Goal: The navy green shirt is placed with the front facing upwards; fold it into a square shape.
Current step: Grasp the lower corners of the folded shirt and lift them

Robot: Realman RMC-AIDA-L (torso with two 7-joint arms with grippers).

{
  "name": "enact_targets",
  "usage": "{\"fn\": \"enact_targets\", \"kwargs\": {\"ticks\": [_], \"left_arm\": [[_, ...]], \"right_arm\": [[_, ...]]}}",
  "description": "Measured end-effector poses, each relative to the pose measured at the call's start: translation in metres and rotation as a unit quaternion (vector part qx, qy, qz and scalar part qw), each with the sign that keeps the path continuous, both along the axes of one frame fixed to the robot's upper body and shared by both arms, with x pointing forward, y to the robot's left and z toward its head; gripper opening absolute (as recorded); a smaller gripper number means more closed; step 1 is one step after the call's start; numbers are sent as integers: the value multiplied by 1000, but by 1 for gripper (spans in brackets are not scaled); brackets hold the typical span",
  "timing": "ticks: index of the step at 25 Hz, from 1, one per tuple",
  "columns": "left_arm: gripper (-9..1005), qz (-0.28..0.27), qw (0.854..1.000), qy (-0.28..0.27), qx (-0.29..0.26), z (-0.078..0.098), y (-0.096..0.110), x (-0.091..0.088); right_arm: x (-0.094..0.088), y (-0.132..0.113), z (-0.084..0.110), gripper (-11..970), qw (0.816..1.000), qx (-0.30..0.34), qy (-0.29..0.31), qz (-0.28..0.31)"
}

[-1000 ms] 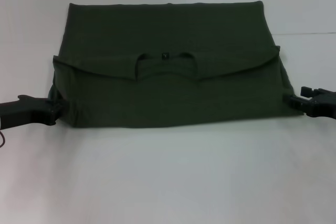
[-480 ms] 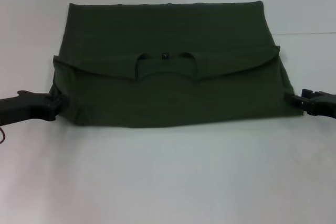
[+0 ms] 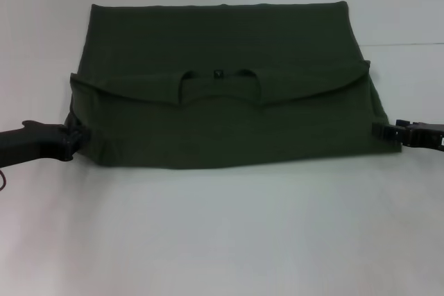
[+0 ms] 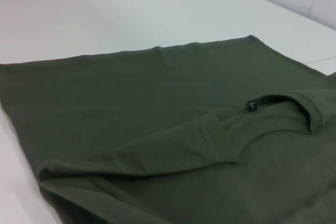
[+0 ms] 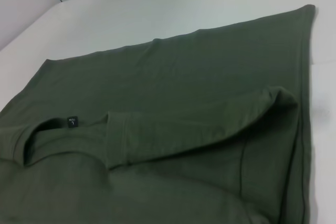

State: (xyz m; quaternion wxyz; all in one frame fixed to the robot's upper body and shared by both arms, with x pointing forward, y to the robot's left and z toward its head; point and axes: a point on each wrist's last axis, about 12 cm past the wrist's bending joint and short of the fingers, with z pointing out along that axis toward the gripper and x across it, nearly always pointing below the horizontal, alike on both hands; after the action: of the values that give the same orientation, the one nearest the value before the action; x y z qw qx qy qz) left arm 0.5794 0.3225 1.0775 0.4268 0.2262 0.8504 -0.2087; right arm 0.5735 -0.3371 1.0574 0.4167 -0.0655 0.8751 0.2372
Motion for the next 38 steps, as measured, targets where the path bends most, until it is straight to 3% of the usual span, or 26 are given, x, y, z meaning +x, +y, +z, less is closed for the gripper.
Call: {"fn": "enact_targets", "kwargs": {"ticks": [27, 32, 38], "left_arm": [[34, -2, 1000, -1, 1, -1, -3, 0], [34, -3, 1000, -1, 1, -1, -4, 0], [34, -5, 1000, -2, 1, -1, -4, 1]], "right_arm": [[4, 8, -5, 643, 1000, -21, 8, -3], [6, 13, -7, 583, 999, -29, 20, 7], [7, 17, -8, 333, 999, -39, 25, 17]]}}
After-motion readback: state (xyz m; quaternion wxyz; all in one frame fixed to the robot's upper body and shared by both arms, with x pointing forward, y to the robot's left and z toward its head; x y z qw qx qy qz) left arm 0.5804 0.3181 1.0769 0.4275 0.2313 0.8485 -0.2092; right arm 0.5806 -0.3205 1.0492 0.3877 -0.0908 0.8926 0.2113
